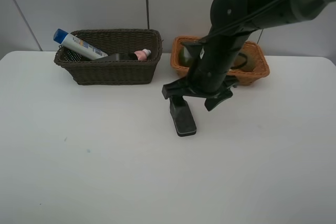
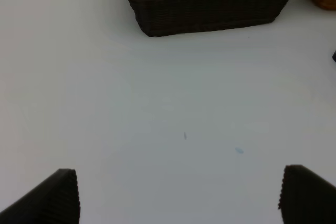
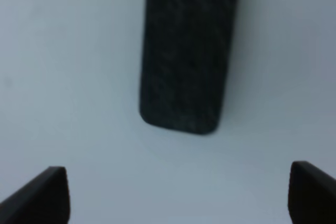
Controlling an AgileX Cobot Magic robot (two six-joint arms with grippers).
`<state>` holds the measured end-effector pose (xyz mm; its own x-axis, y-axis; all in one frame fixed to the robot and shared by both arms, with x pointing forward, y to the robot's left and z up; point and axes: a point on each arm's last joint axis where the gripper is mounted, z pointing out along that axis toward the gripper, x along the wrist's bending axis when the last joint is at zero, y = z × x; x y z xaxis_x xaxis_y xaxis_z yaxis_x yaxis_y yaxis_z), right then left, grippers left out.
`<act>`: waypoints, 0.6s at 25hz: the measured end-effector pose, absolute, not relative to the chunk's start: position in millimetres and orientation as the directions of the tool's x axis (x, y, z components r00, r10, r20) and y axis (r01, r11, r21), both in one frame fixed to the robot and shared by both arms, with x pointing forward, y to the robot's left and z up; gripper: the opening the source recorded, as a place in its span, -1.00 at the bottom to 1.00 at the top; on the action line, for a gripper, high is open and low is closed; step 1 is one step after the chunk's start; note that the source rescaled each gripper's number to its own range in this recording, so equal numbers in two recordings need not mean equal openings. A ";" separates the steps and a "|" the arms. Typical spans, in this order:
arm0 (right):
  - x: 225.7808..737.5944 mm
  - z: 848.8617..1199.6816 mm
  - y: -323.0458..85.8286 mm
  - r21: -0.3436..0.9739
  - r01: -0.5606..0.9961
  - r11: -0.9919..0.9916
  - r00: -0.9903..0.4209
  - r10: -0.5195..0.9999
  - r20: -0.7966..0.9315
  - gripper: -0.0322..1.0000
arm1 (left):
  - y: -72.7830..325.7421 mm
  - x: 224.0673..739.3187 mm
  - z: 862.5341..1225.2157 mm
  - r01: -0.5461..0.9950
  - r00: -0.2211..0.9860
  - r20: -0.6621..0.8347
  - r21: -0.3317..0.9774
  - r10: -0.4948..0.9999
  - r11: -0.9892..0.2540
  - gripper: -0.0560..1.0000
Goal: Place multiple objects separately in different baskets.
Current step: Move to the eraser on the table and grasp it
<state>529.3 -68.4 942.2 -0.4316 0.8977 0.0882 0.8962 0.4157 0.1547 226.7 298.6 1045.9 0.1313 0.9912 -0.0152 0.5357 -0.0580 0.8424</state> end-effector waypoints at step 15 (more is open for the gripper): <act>549.5 882.5 -51.4 0.275 0.851 0.447 -0.478 0.877 0.054 0.95 | 298.6 226.7 1045.9 0.536 0.131 -0.015 0.842 0.991 -0.058 0.99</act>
<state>549.5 -51.4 882.5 -0.4780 0.8767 0.0539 0.8511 0.4471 0.2751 226.7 298.6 1045.9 0.1313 0.9912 -0.0152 0.5357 -0.0580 0.8424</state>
